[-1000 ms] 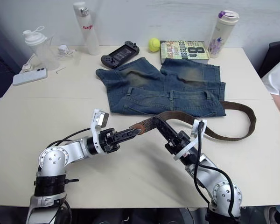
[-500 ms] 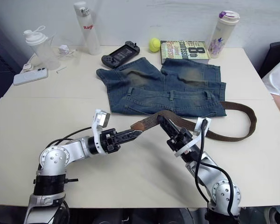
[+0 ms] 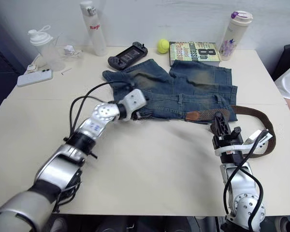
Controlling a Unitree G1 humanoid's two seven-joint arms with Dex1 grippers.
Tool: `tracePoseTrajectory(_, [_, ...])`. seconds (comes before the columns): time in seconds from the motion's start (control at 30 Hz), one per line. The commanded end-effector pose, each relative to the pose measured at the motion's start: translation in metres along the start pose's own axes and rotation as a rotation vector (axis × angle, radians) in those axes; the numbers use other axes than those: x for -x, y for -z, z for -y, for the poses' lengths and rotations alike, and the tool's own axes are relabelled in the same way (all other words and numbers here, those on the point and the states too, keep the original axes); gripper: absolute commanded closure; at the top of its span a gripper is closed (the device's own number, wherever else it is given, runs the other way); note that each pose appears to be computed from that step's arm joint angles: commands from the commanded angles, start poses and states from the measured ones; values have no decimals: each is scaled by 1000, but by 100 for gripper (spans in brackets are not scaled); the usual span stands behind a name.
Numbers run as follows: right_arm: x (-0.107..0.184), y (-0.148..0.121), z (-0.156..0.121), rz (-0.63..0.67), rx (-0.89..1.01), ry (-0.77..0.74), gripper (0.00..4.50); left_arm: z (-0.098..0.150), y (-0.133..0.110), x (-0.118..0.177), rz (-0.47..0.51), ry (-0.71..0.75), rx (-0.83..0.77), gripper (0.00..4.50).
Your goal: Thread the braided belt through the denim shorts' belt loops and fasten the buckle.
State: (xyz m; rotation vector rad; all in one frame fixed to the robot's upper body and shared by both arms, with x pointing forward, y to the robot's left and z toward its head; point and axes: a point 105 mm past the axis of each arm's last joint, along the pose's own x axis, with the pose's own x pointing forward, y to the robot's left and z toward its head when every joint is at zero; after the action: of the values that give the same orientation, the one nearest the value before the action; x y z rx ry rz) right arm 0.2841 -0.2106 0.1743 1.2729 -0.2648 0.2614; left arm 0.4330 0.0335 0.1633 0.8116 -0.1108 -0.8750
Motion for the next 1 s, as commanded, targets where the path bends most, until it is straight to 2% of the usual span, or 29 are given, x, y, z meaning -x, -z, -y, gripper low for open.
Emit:
tracePoseTrajectory(0.03, [3, -8, -20, 54, -16, -90, 450, 1, 7, -14, -56, -64, -137, 135])
tracePoseTrajectory(0.07, [3, -8, -21, 56, -15, -93, 450, 2, 3, -16, -43, -67, -143, 176])
tracePoseTrajectory(0.13, [4, -7, -21, 54, -17, -96, 450, 4, 1, -18, -26, -47, -130, 213])
tracePoseTrajectory(0.2, [4, -7, -21, 53, -13, -95, 450, 3, 1, -16, -19, -51, -142, 307])
tracePoseTrajectory(0.3, [5, -8, -21, 56, -13, -96, 450, 3, 8, -12, -14, -42, -54, 444])
tracePoseTrajectory(0.57, [7, -5, -16, 29, -2, -69, 450, -8, 13, -1, 39, -73, 110, 444])
tracePoseTrajectory(0.83, [4, 2, -15, 21, -12, -62, 450, 10, 11, 6, 127, 107, 323, 444])
tracePoseTrajectory(0.93, [3, 5, -15, 17, -10, -61, 450, 19, 8, 9, 137, 192, 295, 353])
tracePoseTrajectory(1.0, [2, 7, -16, 17, -9, -63, 450, 23, 14, 7, 95, 210, 266, 261])
